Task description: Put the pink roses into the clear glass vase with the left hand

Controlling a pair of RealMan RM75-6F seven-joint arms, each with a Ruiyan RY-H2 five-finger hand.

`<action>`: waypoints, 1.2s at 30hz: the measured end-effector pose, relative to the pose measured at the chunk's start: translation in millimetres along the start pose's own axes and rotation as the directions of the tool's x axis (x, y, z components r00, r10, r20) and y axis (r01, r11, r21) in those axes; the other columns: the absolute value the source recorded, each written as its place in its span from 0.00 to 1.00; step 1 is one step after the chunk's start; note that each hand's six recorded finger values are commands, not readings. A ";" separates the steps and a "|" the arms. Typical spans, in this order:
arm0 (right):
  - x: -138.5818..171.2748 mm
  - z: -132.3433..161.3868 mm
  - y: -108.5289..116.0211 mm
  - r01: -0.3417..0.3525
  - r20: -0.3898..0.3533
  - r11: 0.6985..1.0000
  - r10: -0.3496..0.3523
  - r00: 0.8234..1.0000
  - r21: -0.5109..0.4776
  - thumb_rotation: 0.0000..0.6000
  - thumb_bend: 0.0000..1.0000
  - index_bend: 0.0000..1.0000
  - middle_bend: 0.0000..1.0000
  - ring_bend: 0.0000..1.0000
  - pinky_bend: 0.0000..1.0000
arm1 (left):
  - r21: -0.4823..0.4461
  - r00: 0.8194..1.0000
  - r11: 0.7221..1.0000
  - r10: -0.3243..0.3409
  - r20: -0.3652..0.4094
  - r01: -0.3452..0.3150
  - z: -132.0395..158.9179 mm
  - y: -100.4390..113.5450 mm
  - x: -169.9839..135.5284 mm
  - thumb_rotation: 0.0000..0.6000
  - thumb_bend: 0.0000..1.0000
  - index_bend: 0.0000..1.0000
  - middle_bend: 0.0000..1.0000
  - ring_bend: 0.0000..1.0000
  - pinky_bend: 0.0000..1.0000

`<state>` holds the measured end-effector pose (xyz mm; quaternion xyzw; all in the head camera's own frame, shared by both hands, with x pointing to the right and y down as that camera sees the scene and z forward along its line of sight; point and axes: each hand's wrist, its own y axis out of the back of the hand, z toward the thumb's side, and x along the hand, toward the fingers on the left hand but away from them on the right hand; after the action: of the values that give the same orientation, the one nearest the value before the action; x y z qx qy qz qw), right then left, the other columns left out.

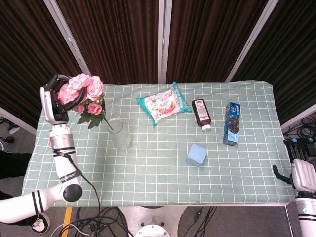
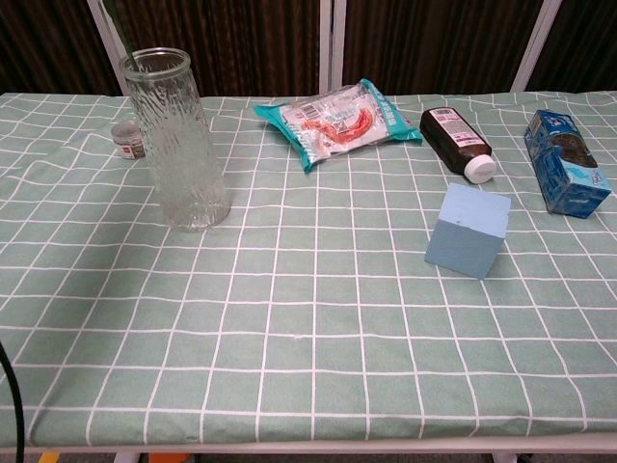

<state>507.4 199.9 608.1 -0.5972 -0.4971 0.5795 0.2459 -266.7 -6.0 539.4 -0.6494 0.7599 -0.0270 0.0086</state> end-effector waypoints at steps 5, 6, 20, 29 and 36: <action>-0.8 0.9 -2.7 -0.008 -0.001 1.000 0.008 1.000 0.001 1.00 0.31 0.00 0.00 0.00 0.00 | 0.010 0.998 0.998 -0.068 -0.016 0.069 -11.7 -8.3 -9.5 1.00 0.15 0.32 0.28 0.33 0.49; -0.9 1.0 -3.1 -0.009 -0.001 1.000 0.009 1.000 0.002 1.00 0.31 0.00 0.00 0.00 0.00 | 0.012 0.996 0.996 -0.088 0.000 0.088 -11.6 -10.4 -11.4 1.00 0.12 0.28 0.23 0.28 0.45; -0.6 -1.3 -1.8 -0.003 0.003 1.000 0.003 1.000 -0.003 1.00 0.31 0.00 0.00 0.00 0.00 | 0.024 0.968 0.969 -0.247 0.047 0.246 -28.7 -4.1 -34.7 1.00 0.00 0.03 0.00 0.01 0.16; 0.8 1.6 0.2 0.007 -0.008 1.000 -0.007 1.000 -0.005 1.00 0.31 0.00 0.00 0.00 0.00 | 0.190 0.986 0.975 -0.138 0.090 0.119 -15.8 62.1 -33.5 1.00 0.01 0.04 0.00 0.01 0.18; 10.6 15.1 9.4 0.054 -0.060 0.998 -0.054 0.997 0.010 1.00 0.31 0.00 0.00 0.00 0.00 | 0.664 0.977 0.740 -0.203 0.070 0.107 -39.9 120.8 -63.2 1.00 0.05 0.12 0.03 0.02 0.18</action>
<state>494.4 201.3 592.0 -0.5993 -0.5020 0.5573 0.2797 -377.9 76.4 571.5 -0.6662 0.6426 -0.2477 0.2860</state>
